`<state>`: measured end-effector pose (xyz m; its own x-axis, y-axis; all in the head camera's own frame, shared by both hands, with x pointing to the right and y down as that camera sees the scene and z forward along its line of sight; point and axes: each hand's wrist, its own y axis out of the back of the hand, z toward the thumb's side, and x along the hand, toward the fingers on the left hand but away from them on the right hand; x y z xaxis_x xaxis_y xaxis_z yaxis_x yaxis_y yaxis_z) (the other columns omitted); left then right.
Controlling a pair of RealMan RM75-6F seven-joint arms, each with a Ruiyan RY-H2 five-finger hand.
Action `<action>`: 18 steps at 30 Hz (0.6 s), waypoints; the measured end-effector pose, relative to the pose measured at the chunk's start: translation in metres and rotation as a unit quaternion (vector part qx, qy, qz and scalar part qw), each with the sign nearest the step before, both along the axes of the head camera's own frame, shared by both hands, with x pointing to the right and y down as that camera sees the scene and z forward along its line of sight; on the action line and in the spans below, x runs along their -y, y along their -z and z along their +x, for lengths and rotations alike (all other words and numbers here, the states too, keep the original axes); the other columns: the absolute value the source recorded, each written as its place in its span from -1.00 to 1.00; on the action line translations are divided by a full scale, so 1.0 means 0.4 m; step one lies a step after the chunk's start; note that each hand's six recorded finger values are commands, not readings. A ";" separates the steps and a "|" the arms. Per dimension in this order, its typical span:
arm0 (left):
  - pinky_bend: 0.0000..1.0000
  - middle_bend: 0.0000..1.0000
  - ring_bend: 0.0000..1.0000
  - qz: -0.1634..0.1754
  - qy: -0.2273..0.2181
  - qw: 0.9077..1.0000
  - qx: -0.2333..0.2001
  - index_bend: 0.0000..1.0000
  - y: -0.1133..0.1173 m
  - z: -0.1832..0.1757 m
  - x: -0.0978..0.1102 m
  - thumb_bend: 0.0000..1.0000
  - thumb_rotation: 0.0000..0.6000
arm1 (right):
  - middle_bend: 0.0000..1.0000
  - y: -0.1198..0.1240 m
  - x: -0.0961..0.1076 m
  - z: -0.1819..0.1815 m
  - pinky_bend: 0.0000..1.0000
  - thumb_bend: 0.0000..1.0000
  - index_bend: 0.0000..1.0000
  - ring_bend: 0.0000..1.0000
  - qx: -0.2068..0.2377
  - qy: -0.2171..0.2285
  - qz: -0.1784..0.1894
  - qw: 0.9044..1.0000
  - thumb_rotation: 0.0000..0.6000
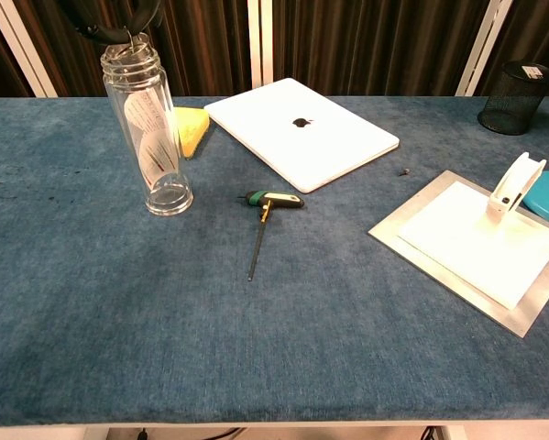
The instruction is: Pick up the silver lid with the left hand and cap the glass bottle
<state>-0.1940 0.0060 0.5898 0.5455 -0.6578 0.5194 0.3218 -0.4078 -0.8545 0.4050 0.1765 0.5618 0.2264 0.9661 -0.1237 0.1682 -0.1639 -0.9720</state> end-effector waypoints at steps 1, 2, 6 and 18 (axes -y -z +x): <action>-0.26 -0.34 -0.53 -0.001 0.000 1.000 0.001 0.24 0.000 0.001 0.001 -0.15 1.00 | -1.00 0.000 0.000 0.002 -0.94 -0.34 -1.00 -1.00 0.000 -0.001 0.000 1.000 1.00; -0.26 -0.34 -0.53 -0.002 0.000 1.000 0.003 0.25 0.000 0.001 0.002 -0.15 1.00 | -1.00 0.000 0.000 0.003 -0.94 -0.34 -1.00 -1.00 0.000 -0.002 0.000 1.000 1.00; -0.29 -0.34 -0.53 -0.003 -0.009 1.000 0.020 0.26 0.007 -0.001 0.005 -0.15 1.00 | -1.00 0.000 0.000 0.006 -0.94 -0.35 -1.00 -1.00 0.000 -0.002 0.000 1.000 1.00; -0.31 -0.34 -0.53 -0.012 -0.018 0.998 0.051 0.26 0.003 0.001 -0.004 -0.15 1.00 | -1.00 -0.009 -0.005 0.009 -0.94 -0.35 -1.00 -1.00 0.002 -0.003 -0.004 1.000 1.00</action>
<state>-0.1934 0.0078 0.5887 0.5122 -0.6252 0.5889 0.4220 -0.4140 -0.8065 0.4087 0.1786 0.5655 0.2207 0.9665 -0.1311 0.1740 -0.1713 -0.9697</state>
